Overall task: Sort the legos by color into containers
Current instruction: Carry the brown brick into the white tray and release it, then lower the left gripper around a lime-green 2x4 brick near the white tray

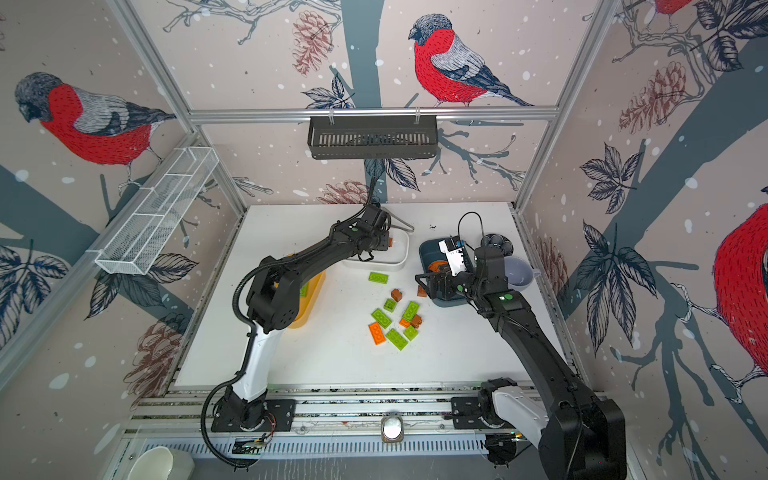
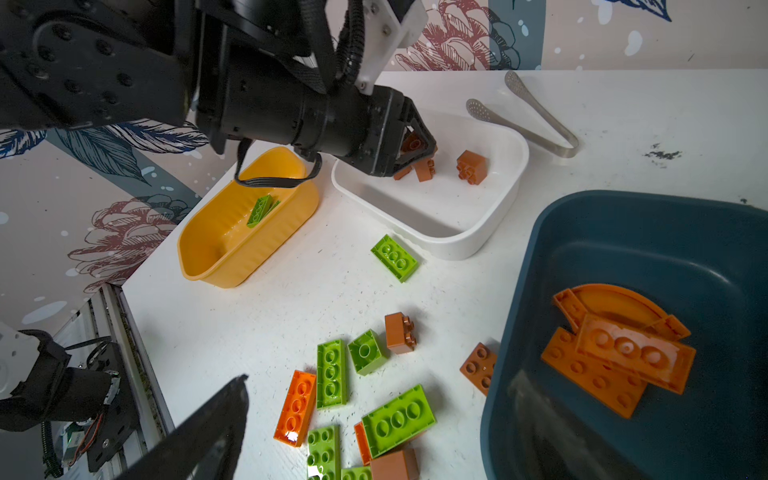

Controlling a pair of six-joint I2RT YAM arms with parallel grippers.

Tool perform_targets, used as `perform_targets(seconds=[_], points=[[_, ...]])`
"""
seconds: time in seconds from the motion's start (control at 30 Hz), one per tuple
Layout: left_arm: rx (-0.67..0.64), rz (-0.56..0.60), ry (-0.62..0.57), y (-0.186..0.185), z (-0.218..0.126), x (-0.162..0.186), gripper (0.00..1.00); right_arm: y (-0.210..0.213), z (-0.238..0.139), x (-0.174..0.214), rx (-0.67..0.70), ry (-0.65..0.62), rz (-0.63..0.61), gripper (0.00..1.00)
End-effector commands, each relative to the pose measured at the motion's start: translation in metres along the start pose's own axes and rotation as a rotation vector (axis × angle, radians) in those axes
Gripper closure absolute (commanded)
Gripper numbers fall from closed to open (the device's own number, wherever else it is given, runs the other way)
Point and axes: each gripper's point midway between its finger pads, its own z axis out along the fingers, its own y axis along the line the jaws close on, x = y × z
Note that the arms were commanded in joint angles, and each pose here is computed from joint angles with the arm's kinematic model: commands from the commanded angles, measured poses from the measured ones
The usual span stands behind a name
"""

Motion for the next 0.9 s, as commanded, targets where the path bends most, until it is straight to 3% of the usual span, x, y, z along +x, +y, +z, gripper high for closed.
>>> perform_targets(seconds=[0.0, 0.17, 0.53, 0.73, 0.87], points=[[-0.050, 0.019, 0.036, 0.012, 0.015, 0.004, 0.61, -0.001, -0.002, -0.008, 0.012, -0.019, -0.027, 0.00], [-0.013, 0.041, 0.070, 0.007, 0.014, 0.006, 0.36, -0.002, -0.003, -0.007, 0.014, -0.020, -0.026, 0.00], [0.054, 0.053, 0.177, -0.009, -0.051, 0.047, 0.34, -0.002, 0.002, -0.002, -0.007, -0.006, -0.024, 0.01], [0.091, -0.119, 0.245, -0.013, -0.082, 0.084, 0.34, -0.002, 0.004, 0.000, -0.011, -0.007, -0.021, 0.01], [0.027, -0.367, 0.261, -0.004, -0.088, 0.105, 0.35, -0.002, 0.003, 0.001, -0.012, -0.011, -0.020, 0.01]])
